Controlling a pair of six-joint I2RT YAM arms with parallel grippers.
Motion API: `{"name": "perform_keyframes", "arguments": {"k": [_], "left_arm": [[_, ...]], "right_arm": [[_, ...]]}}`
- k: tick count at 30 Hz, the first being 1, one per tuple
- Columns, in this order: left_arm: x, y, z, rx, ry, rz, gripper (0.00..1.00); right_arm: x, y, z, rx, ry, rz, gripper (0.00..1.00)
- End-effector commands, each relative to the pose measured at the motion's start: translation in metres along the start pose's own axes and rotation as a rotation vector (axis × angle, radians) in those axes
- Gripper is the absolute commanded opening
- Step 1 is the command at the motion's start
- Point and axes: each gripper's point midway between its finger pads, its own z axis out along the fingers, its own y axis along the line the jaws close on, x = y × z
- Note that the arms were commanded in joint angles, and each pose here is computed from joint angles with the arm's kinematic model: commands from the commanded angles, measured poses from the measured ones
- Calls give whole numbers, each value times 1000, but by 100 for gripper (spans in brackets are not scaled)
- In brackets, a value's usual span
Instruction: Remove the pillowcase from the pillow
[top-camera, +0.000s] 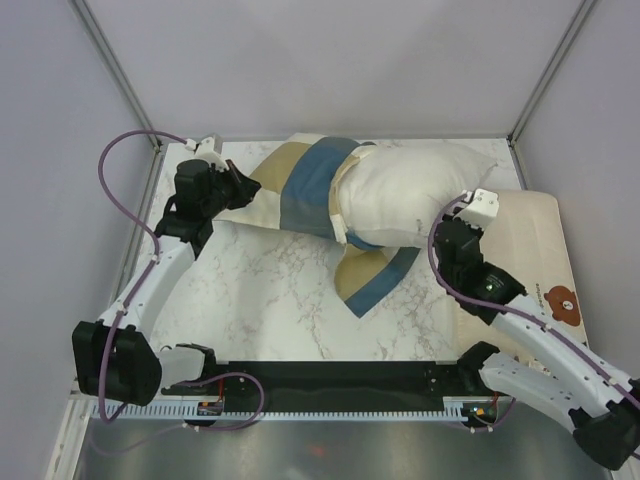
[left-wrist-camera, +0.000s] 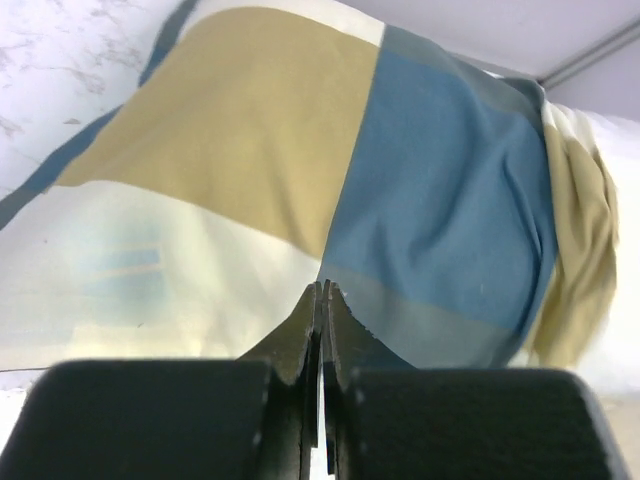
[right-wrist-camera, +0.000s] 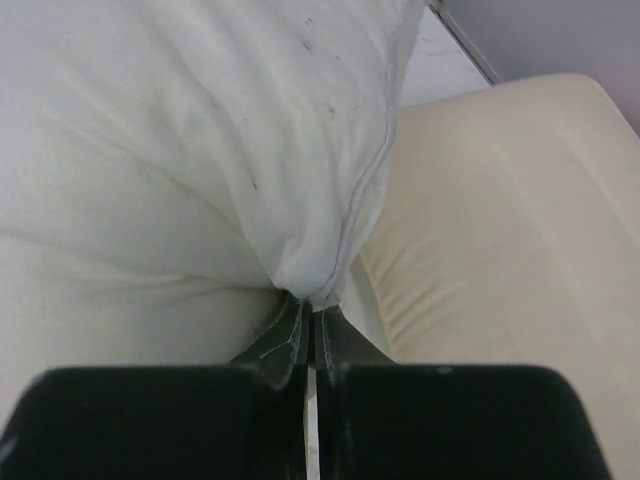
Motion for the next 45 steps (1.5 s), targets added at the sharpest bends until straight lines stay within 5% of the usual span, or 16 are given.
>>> {"name": "perform_keyframes", "arguments": {"k": [1, 8, 10, 14, 17, 28, 33, 36, 37, 40, 45], "left_arm": [[10, -27, -11, 126, 42, 62, 2], [65, -109, -18, 279, 134, 218, 6], [81, -132, -25, 309, 155, 225, 18], [94, -139, -23, 252, 144, 206, 69], [110, -142, -14, 218, 151, 210, 85], [148, -107, 63, -35, 171, 235, 94], [132, -111, 72, -43, 82, 201, 80], [121, -108, 71, -50, 39, 176, 56], [118, -108, 71, -44, 33, 170, 34], [114, -96, 72, -55, 33, 148, 2], [103, -45, 62, -95, 40, 8, 2]], "right_arm": [[6, -11, 37, 16, 31, 89, 0], [14, 1, 52, -39, 84, 75, 0], [12, 5, 50, -65, 85, 100, 0], [17, 17, 41, -148, 111, 152, 0], [16, 20, 35, -183, 113, 182, 0], [8, 26, 0, -335, 128, 242, 0], [9, 12, -8, -317, 117, 199, 0], [13, 6, -10, -302, 122, 176, 0], [13, 6, -10, -303, 122, 165, 0], [16, 2, -9, -286, 123, 151, 0], [13, -18, -2, -176, 101, 114, 0]]}}
